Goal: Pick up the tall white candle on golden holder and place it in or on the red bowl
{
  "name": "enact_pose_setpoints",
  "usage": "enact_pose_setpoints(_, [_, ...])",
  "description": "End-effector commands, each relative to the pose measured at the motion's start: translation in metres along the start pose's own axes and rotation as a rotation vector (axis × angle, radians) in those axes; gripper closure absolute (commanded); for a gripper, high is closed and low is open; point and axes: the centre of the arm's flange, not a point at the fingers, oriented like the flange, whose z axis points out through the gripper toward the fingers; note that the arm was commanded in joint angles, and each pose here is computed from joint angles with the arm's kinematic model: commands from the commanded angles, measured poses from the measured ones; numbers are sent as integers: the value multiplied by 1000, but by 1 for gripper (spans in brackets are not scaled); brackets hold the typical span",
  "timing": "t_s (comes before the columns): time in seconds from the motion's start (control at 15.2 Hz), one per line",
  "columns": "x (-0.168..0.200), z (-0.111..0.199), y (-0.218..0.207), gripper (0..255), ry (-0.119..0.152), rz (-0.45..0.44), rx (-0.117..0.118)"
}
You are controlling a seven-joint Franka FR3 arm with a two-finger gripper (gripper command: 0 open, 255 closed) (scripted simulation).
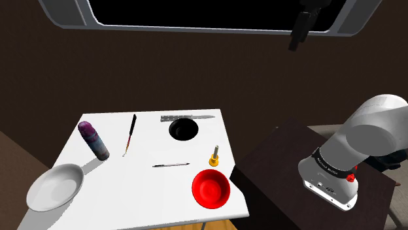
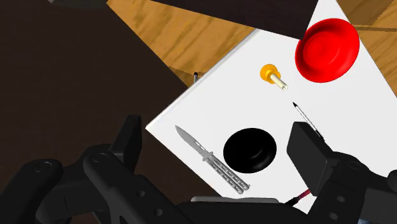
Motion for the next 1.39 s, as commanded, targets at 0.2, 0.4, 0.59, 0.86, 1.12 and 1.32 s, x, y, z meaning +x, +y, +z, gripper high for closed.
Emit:
enact_pose_setpoints(0.2, [11,34,-17,0,0,-13,1])
enact_pose_setpoints(0.4, [22,68,-34,0,1,-25,3])
enact_pose_setpoints(0.59, [33,102,-51,0,1,-38,4])
enact_pose_setpoints(0.86, [46,147,-74,0,1,-55,6])
enact_pose_setpoints(1.12, [60,192,-98,0,2,-72,8])
enact_pose_setpoints(1.32, [70,226,-115,0,2,-84,10])
